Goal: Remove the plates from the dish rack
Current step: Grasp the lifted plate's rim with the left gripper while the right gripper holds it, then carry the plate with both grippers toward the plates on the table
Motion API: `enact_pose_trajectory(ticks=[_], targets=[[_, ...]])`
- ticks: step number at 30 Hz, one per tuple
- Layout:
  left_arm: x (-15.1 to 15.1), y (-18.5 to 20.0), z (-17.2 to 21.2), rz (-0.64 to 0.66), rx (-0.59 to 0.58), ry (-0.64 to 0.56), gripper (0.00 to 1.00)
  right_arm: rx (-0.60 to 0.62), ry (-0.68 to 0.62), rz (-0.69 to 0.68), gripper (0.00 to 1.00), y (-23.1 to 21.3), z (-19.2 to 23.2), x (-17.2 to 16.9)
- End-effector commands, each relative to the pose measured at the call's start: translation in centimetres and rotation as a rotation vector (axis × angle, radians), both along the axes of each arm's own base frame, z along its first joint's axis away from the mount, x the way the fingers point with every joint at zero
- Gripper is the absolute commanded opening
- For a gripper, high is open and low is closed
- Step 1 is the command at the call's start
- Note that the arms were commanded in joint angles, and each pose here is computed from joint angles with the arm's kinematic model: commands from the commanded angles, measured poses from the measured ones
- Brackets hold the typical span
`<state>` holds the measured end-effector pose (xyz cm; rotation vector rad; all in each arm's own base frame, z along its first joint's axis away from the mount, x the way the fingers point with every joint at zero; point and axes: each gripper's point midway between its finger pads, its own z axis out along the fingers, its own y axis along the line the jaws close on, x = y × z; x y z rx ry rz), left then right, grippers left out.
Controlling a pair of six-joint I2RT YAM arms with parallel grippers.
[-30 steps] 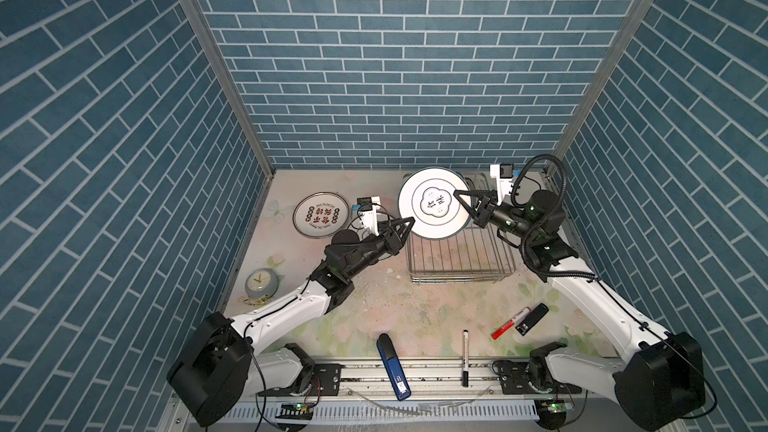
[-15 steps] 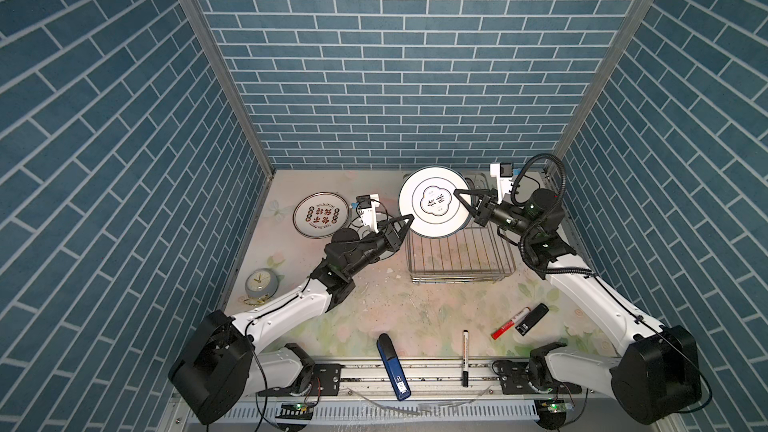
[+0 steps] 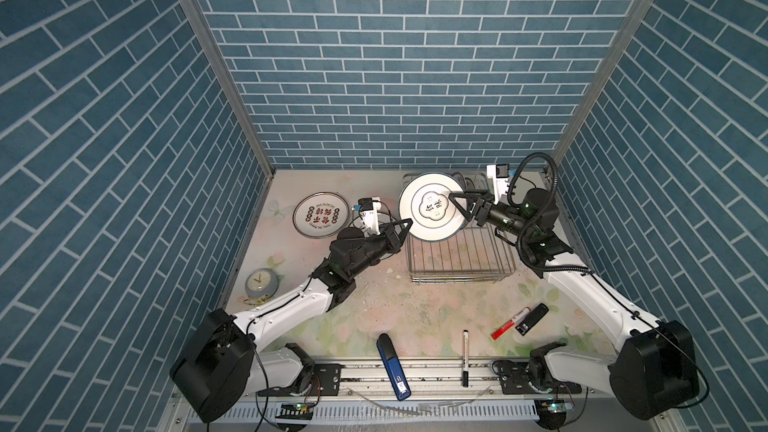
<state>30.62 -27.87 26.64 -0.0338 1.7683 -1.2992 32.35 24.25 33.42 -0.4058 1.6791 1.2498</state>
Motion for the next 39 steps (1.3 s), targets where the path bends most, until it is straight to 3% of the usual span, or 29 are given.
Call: enact_pose_trajectory(ticks=[1, 2, 3, 9, 17, 24, 39], targets=[[0.4, 1.0, 0.9, 0.066, -0.007, -0.002, 0.0, -0.036, 0.0, -0.054, 0.88, -0.3, 0.2, 1.0], [0.5, 1.3, 0.6, 0.081, 0.001, 0.009, 0.0, -0.05, -0.002, -0.08, 0.97, -0.6, 0.1, 1.2], [0.5, 1.6, 0.6, 0.096, 0.005, 0.012, 0.0, -0.064, -0.008, -0.105, 0.99, -0.9, 0.0, 1.3], [0.7, 3.5, -0.1, 0.184, 0.04, 0.038, 0.0, -0.156, -0.069, -0.193, 0.99, -1.7, 0.0, 0.9], [0.8, 6.9, -0.9, 0.326, 0.067, 0.077, 0.0, -0.299, -0.191, 0.039, 0.99, 3.7, 0.0, -3.9], [0.1, 9.2, -1.2, 0.401, 0.055, 0.095, 0.0, -0.365, -0.23, 0.173, 0.99, 7.2, -0.9, -6.1], [0.6, 12.0, -2.9, 0.453, 0.003, 0.174, 0.0, -0.435, -0.222, 0.193, 0.99, 10.0, -2.3, -5.6]])
